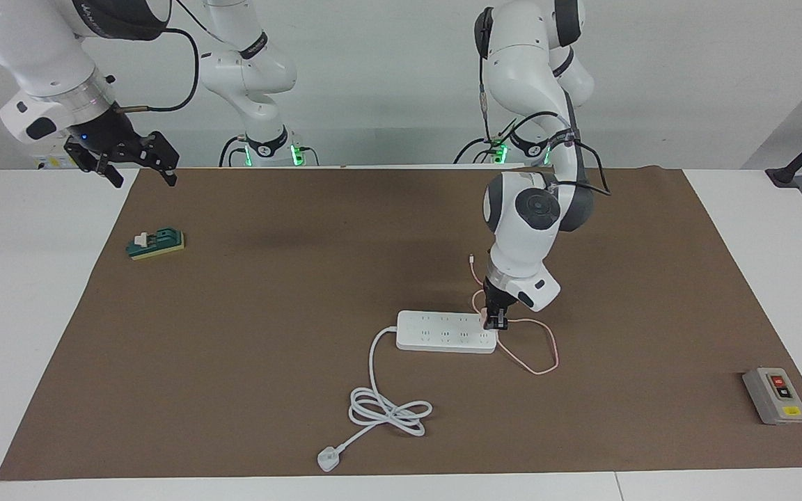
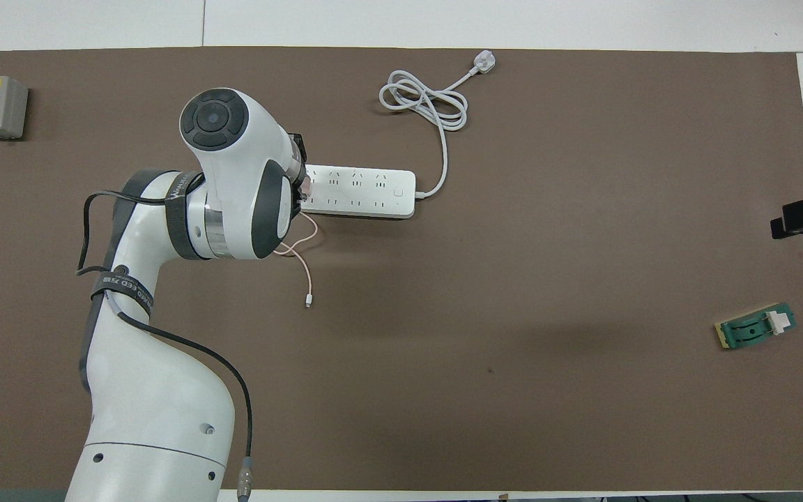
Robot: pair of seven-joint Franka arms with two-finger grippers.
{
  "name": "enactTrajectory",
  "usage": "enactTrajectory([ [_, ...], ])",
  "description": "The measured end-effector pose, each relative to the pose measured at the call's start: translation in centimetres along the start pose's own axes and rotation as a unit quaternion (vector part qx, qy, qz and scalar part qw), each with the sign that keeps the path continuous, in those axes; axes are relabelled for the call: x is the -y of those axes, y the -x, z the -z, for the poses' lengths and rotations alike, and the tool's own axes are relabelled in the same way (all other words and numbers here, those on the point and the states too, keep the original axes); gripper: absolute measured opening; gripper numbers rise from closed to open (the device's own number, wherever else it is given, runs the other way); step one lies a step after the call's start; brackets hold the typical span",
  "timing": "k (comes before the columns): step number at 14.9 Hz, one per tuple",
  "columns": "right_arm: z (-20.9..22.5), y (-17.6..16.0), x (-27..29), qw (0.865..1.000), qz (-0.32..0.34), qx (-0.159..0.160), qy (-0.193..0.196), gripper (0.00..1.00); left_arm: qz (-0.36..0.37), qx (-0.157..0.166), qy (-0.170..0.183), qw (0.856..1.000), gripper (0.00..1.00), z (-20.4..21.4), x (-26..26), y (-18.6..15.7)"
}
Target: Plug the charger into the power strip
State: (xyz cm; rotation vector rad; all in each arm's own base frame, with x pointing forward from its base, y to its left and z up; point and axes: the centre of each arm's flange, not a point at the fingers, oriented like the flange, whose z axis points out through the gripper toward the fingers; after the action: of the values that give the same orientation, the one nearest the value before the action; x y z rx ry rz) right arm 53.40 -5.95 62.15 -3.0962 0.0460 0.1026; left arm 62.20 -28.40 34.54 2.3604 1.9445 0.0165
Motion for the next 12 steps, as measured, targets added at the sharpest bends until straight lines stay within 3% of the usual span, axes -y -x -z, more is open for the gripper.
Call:
enactTrajectory([
  [12, 0.0, 0.0, 0.0, 1.0, 0.0, 0.0, 0.0, 1.0, -0.007, 0.014, -0.008, 1.0, 0.32, 0.07, 0.97, -0.07],
])
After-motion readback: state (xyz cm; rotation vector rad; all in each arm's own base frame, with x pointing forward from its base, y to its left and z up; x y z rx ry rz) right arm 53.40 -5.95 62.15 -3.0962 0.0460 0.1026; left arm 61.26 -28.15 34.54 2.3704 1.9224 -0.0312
